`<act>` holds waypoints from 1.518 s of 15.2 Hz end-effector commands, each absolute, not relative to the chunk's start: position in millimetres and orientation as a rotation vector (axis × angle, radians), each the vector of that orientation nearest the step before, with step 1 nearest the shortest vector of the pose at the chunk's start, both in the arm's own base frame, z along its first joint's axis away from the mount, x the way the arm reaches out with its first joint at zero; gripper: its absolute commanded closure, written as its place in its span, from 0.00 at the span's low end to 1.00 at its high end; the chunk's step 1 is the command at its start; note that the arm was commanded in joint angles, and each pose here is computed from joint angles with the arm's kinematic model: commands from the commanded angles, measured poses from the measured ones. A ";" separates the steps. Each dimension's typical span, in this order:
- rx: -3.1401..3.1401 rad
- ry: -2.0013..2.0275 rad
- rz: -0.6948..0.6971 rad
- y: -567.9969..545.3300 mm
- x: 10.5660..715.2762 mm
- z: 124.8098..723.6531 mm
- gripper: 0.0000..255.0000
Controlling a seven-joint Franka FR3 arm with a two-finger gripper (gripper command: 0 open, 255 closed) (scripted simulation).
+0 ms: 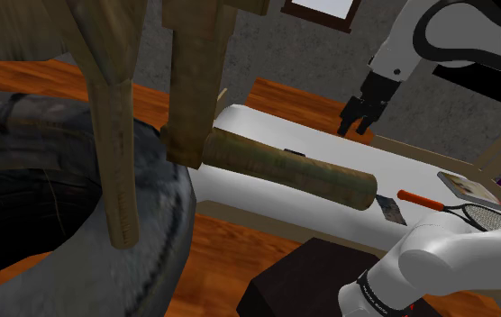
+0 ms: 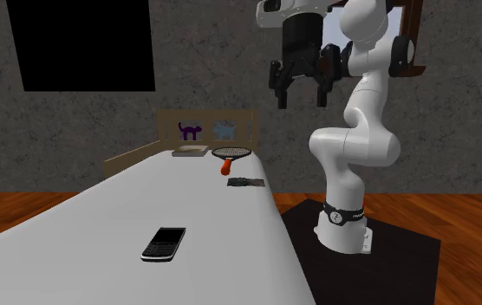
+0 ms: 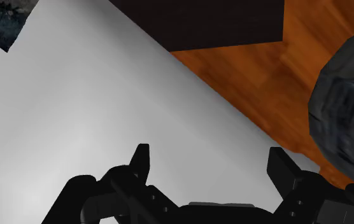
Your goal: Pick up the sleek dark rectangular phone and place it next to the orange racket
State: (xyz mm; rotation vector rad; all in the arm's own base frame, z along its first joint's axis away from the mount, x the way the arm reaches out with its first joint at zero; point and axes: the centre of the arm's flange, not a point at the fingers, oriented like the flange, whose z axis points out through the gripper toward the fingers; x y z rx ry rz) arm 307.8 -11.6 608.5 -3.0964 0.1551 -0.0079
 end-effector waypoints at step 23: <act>-3.087 -0.591 0.007 -128.5 497.1 426.9 0.00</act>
